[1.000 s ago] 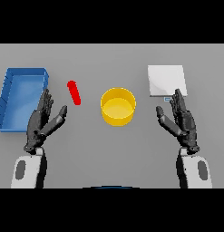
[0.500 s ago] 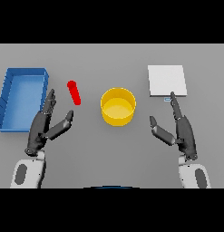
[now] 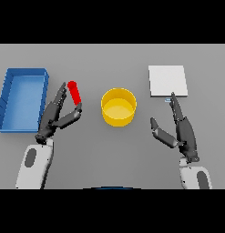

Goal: Pick up the red beaker and tilt it to pour out 1 green nut into yellow bowl. Pick up the yellow bowl and place it on the metallic measuring scale.

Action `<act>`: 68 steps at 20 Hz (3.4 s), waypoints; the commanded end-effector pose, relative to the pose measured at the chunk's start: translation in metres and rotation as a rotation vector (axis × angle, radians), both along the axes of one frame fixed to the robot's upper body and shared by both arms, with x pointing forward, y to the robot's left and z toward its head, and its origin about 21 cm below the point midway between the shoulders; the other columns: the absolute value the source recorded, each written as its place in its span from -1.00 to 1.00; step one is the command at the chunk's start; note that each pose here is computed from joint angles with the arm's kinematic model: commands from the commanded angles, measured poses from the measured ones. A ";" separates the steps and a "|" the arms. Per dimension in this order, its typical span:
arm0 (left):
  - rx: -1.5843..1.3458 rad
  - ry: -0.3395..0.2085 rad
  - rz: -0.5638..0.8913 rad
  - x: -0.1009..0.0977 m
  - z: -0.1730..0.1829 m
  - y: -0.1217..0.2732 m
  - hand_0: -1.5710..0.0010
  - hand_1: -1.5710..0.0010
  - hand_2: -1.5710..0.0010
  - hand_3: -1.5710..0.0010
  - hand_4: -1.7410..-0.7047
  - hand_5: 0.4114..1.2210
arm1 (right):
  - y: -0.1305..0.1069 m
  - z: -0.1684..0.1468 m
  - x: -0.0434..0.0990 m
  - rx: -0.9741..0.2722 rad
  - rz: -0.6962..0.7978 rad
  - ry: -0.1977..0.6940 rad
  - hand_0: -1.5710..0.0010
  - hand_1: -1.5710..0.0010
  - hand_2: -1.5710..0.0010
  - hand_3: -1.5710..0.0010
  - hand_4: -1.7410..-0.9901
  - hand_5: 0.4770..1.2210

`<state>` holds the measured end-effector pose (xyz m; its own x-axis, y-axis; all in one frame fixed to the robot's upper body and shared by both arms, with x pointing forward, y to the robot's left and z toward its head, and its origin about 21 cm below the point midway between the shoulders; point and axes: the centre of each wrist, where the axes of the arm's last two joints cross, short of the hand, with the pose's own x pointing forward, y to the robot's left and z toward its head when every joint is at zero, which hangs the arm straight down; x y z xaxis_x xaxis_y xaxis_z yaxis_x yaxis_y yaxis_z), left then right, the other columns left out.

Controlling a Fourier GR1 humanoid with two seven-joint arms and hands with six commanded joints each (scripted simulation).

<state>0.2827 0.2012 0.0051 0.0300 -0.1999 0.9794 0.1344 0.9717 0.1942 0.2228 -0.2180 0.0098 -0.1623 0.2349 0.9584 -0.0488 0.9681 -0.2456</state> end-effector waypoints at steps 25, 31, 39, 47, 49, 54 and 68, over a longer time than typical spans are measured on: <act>-0.039 0.025 0.011 0.086 -0.023 -0.023 0.68 0.65 0.61 0.72 -0.43 -0.05 | -0.005 0.003 0.003 0.008 -0.016 0.018 1.00 1.00 1.00 1.00 0.20 -0.44; 0.002 -0.013 0.052 0.090 -0.029 -0.034 -0.54 -0.55 -0.55 -0.55 -0.43 0.72 | -0.002 0.004 0.005 0.004 -0.009 0.017 1.00 1.00 1.00 1.00 0.20 -0.44; -0.024 -0.109 0.066 0.096 -0.013 -0.037 -0.92 -0.92 -0.93 -0.92 -0.88 0.71 | -0.002 0.004 0.011 -0.019 0.003 -0.007 1.00 1.00 1.00 1.00 0.27 -0.48; 0.281 -0.218 -0.088 0.101 0.045 -0.044 -0.99 -0.99 -0.99 -0.99 -0.98 0.75 | -0.003 0.005 0.008 -0.055 -0.008 -0.019 1.00 1.00 1.00 1.00 0.32 -0.43; 0.376 -0.224 -0.146 0.098 0.051 -0.046 -0.99 -0.99 -0.99 -0.99 -0.98 0.75 | 0.001 0.003 0.005 -0.053 -0.006 -0.014 1.00 1.00 1.00 1.00 0.33 -0.42; 0.513 -0.228 -0.206 0.093 0.056 -0.040 -0.99 -0.99 -0.99 -0.99 -0.99 0.73 | 0.003 0.006 0.003 -0.051 -0.008 0.002 1.00 1.00 1.00 1.00 0.31 -0.37; 1.502 -0.440 -0.614 0.121 0.098 -0.099 -1.00 -1.00 -1.00 -1.00 -0.80 0.97 | 0.004 0.004 0.004 -0.030 -0.001 -0.017 1.00 1.00 1.00 1.00 0.30 -0.43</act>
